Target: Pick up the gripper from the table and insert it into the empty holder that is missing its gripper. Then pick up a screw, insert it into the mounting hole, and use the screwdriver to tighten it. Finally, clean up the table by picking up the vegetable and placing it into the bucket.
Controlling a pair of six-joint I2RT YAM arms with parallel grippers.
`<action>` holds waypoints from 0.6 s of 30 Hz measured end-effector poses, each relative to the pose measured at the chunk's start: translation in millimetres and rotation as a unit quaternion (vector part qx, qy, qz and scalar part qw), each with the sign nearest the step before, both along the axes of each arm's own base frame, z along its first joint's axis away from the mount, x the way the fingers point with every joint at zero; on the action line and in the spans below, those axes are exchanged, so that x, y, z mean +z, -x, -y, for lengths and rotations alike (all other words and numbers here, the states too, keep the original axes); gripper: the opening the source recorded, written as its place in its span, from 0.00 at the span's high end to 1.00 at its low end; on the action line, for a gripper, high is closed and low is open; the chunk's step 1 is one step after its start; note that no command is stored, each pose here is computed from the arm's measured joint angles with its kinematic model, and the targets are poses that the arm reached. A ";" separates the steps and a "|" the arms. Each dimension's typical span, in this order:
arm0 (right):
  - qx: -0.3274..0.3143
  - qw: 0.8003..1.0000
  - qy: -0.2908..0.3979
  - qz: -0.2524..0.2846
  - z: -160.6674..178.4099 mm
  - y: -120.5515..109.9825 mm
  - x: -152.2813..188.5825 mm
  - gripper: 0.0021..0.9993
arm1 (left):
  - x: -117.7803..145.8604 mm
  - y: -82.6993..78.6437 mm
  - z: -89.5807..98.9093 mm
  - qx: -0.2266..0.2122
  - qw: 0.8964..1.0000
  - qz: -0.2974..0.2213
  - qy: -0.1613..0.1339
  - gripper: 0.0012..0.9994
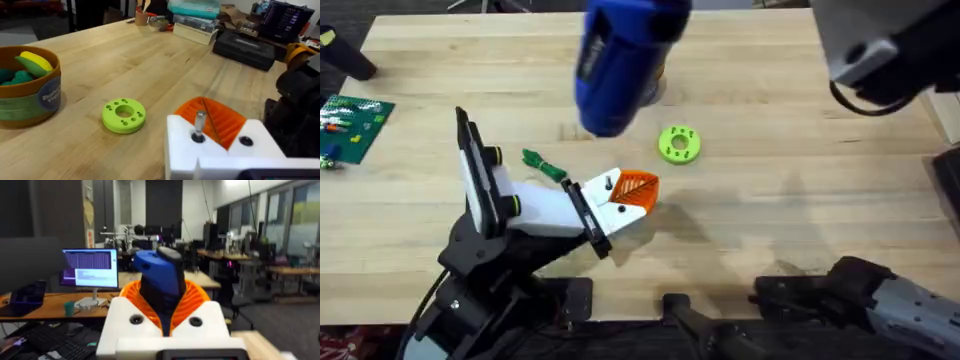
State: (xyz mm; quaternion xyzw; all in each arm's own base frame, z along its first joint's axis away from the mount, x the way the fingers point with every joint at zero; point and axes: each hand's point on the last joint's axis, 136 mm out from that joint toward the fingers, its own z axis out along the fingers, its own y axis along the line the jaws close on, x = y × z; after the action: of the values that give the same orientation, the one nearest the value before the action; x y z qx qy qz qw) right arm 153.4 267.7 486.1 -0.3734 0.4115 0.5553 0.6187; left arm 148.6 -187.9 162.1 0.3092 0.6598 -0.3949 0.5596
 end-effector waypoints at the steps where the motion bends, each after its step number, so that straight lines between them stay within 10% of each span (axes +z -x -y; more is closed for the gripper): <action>1: -0.003 1.000 0.008 -0.011 0.1 -4.3 -4.4 0.94 | 0.0 0.0 0.0 0.000 1.000 0.000 0.000 0.99; 9: -0.044 0.990 0.084 -0.104 1.8 -45.9 -53.7 0.94 | 0.0 -0.1 0.0 0.000 1.000 0.000 0.000 0.99; 18: -0.178 0.931 0.169 -0.271 65.3 -117.7 -136.7 0.94 | 0.0 -0.1 -0.1 0.000 1.000 0.000 0.000 0.99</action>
State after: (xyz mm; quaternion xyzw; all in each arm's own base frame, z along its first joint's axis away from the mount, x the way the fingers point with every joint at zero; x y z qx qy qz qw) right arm 271.0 202.4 349.4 -0.2281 0.7109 0.4382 0.5005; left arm 148.7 -187.8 162.1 0.3088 0.6600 -0.3948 0.5596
